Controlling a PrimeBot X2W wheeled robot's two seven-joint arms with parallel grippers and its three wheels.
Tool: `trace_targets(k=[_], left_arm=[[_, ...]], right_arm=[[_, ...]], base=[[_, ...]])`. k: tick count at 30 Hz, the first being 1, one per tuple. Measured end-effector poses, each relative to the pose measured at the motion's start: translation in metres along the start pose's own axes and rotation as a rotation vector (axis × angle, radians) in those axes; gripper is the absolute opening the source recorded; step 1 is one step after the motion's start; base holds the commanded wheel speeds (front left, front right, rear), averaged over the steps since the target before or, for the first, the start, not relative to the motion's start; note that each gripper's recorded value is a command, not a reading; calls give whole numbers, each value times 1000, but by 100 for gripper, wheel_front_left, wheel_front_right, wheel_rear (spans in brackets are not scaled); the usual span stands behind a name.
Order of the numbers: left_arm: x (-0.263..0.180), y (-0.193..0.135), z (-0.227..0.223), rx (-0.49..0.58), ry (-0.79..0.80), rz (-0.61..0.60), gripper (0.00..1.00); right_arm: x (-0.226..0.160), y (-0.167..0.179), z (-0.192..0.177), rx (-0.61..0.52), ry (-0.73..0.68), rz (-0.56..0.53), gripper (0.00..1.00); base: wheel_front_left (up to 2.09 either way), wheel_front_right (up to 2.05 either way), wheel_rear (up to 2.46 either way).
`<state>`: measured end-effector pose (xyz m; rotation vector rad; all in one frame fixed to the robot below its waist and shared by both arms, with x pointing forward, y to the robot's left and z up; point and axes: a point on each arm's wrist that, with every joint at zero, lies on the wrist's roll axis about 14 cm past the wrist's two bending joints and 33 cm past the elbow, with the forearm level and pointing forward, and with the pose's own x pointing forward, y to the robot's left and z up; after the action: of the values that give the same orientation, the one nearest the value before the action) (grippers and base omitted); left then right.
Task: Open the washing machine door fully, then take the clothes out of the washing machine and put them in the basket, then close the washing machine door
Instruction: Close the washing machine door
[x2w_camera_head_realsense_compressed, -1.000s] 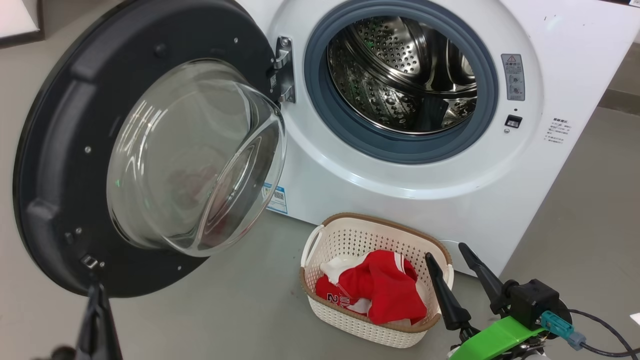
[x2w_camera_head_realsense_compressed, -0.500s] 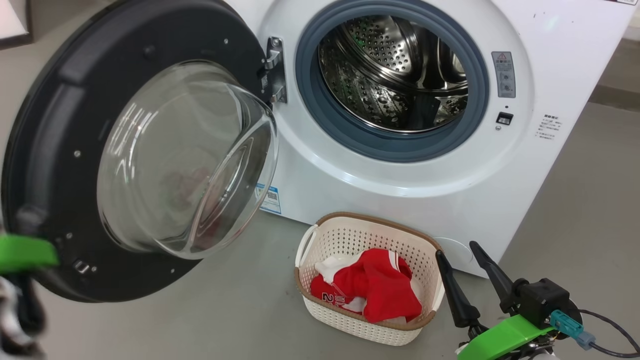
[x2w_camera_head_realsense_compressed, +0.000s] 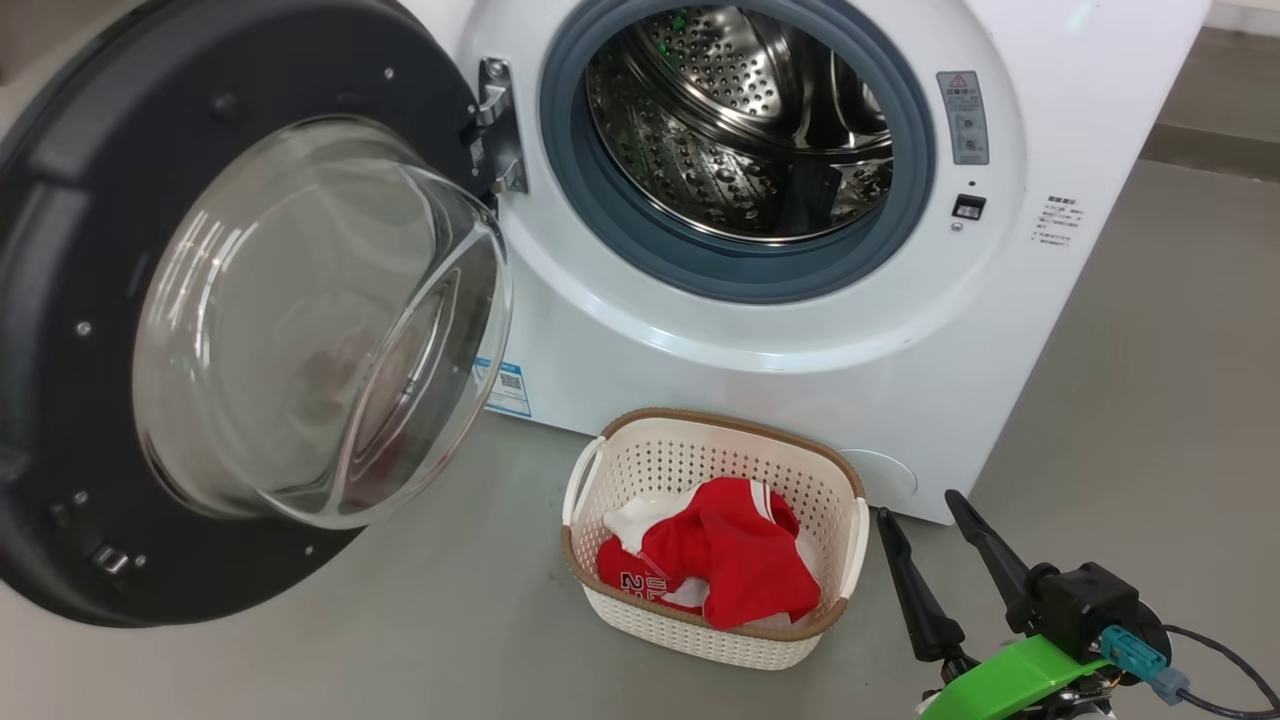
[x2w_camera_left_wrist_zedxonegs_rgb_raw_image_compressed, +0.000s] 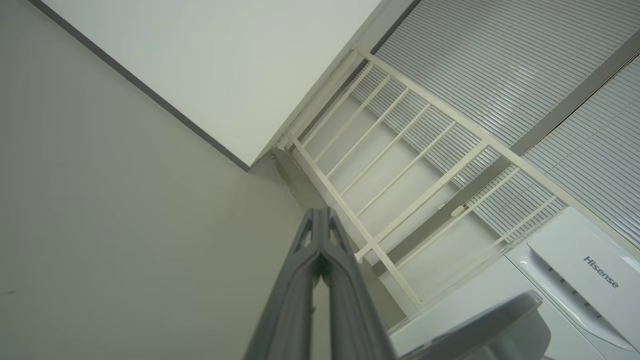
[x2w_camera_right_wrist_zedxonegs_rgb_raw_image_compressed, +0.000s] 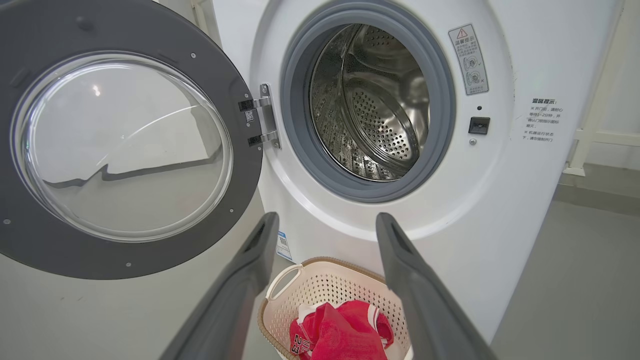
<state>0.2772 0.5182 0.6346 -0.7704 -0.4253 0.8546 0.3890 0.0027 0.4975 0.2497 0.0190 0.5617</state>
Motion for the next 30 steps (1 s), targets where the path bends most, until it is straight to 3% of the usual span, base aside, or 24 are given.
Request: trace_targets(k=[9, 17, 30], left_arm=[[5, -7, -53, -212, 336, 59, 0], [0, -14, -68, -230, 452, 28, 0], [-19, -20, -86, -350, 585, -52, 0]], right_arm=[[-4, -7, 0, -2, 2, -22, 100], [-7, -13, 5, -7, -14, -45, 100], [-9, -11, 11, -13, -28, -41, 100]], base=[[0, 0, 0], [0, 0, 0], [0, 0, 0]])
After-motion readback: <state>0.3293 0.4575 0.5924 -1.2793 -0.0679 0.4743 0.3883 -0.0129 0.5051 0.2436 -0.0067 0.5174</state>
